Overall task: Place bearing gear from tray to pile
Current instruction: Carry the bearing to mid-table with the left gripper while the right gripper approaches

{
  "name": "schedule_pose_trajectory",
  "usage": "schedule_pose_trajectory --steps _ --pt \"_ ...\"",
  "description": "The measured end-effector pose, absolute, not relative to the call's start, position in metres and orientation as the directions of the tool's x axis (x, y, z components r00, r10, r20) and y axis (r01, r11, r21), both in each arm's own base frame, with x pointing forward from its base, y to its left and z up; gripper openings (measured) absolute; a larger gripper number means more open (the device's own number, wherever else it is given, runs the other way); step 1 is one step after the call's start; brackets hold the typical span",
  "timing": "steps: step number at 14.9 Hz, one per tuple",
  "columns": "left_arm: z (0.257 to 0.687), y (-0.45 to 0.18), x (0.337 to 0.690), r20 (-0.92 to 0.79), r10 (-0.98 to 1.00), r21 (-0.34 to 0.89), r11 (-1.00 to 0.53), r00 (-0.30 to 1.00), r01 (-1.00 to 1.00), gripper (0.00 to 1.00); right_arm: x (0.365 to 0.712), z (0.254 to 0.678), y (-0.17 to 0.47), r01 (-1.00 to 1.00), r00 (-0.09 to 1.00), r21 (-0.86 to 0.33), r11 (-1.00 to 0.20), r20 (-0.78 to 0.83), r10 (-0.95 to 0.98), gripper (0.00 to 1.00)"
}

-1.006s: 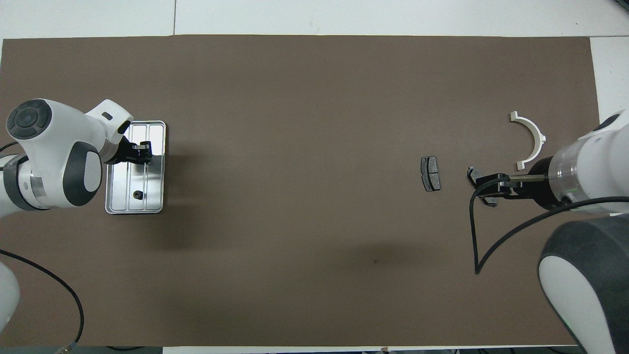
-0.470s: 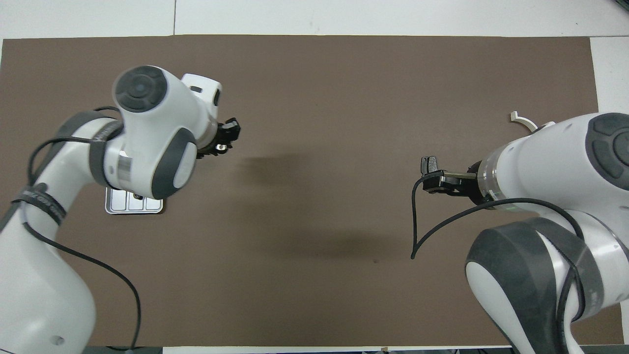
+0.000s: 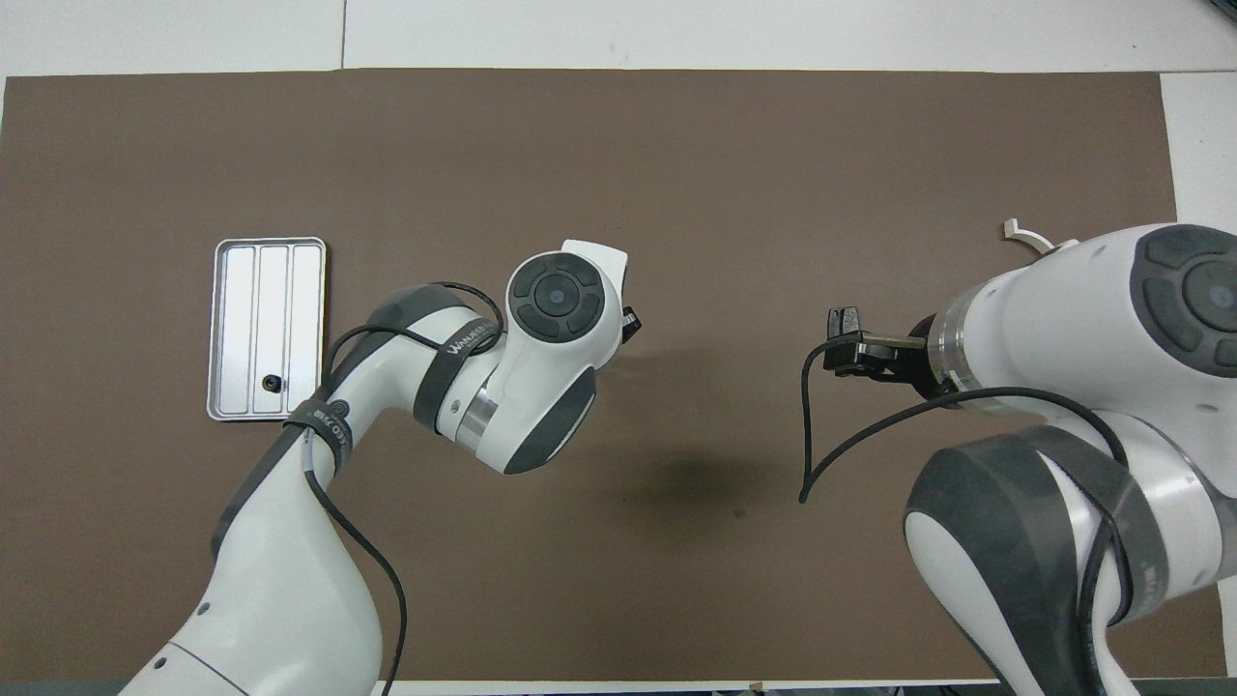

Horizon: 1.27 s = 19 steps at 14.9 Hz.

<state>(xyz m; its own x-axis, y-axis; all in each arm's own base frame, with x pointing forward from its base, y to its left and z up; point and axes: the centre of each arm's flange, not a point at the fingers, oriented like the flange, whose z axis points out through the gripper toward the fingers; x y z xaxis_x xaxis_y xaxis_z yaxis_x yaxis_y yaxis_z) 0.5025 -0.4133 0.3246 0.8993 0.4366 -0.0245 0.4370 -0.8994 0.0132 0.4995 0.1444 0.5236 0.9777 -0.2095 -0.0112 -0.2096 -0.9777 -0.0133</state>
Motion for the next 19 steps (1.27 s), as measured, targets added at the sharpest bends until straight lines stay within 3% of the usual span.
schedule_pose_trajectory --steps 10,12,16,17,19 --pt "0.301 -0.412 0.495 -0.012 0.453 0.036 -0.891 0.892 0.453 0.35 0.5 0.524 0.143 -0.211 0.977 -0.013 -0.977 -0.011 -0.211 1.0" --pt "0.298 -0.411 0.494 -0.014 0.454 0.033 -0.89 0.891 0.454 0.49 0.5 0.524 0.143 -0.211 0.977 -0.013 -0.977 -0.011 -0.211 1.0" --pt "0.312 -0.389 0.506 -0.03 0.411 -0.033 -0.911 0.911 0.41 0.93 0.5 0.524 0.144 -0.21 0.978 -0.013 -0.978 -0.011 -0.21 1.0" --pt "0.325 -0.369 0.515 -0.038 0.38 -0.047 -0.924 0.924 0.378 1.0 0.5 0.524 0.144 -0.209 0.978 -0.014 -0.978 -0.011 -0.209 1.0" --pt "0.355 -0.308 0.533 -0.052 0.322 -0.056 -0.946 0.945 0.319 1.0 0.5 0.524 0.145 -0.215 0.977 -0.015 -0.976 -0.009 -0.215 1.0"
